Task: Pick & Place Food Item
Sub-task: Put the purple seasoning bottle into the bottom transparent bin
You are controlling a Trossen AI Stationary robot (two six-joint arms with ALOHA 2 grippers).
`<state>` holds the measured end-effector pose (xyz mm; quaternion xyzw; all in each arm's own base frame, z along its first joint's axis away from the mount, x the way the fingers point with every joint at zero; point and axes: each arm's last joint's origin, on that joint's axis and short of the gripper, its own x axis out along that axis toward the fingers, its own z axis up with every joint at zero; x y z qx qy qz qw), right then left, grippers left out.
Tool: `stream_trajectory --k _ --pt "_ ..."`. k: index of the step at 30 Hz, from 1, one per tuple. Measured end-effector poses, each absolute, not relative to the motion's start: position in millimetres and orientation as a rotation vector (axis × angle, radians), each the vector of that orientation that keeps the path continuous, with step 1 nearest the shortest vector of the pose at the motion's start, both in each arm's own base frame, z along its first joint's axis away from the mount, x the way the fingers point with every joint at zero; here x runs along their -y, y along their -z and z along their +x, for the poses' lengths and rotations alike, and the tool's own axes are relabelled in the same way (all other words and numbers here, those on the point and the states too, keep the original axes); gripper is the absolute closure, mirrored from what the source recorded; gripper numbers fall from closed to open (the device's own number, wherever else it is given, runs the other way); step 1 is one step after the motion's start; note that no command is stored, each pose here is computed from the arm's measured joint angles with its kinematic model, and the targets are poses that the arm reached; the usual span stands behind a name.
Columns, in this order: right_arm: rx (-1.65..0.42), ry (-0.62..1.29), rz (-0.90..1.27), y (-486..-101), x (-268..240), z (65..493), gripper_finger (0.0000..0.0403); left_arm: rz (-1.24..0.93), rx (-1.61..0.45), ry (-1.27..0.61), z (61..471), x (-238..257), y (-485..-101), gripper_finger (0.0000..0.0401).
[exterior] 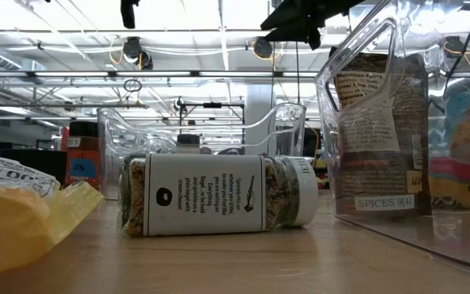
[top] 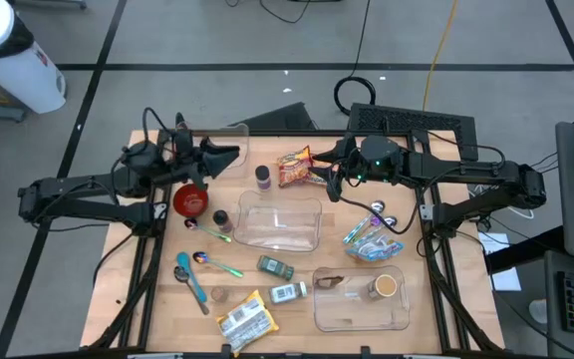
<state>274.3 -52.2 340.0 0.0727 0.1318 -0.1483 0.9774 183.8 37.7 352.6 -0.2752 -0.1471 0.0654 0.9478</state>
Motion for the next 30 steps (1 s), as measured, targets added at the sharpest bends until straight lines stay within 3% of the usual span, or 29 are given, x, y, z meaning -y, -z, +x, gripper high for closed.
stream_trajectory --k 5,13,21,25,30 --pt "-0.263 0.301 0.165 -340 52 274 0.0248 -0.620 0.231 -0.087 199 -39 -342 0.0233" --pt "-0.263 0.301 0.165 -340 52 274 0.0248 -0.656 0.206 0.022 228 -46 -329 0.0138" --pt "-0.240 0.297 0.142 -346 51 269 0.0248 -0.530 0.250 -0.091 230 -65 -329 0.0083" --pt "-0.210 0.302 0.141 -354 52 260 0.0248 -0.436 0.068 -0.168 232 -70 -339 0.0085" --pt "-0.170 0.323 0.142 -364 55 248 0.0248 -0.222 -0.315 -0.262 234 -75 -350 0.0094"
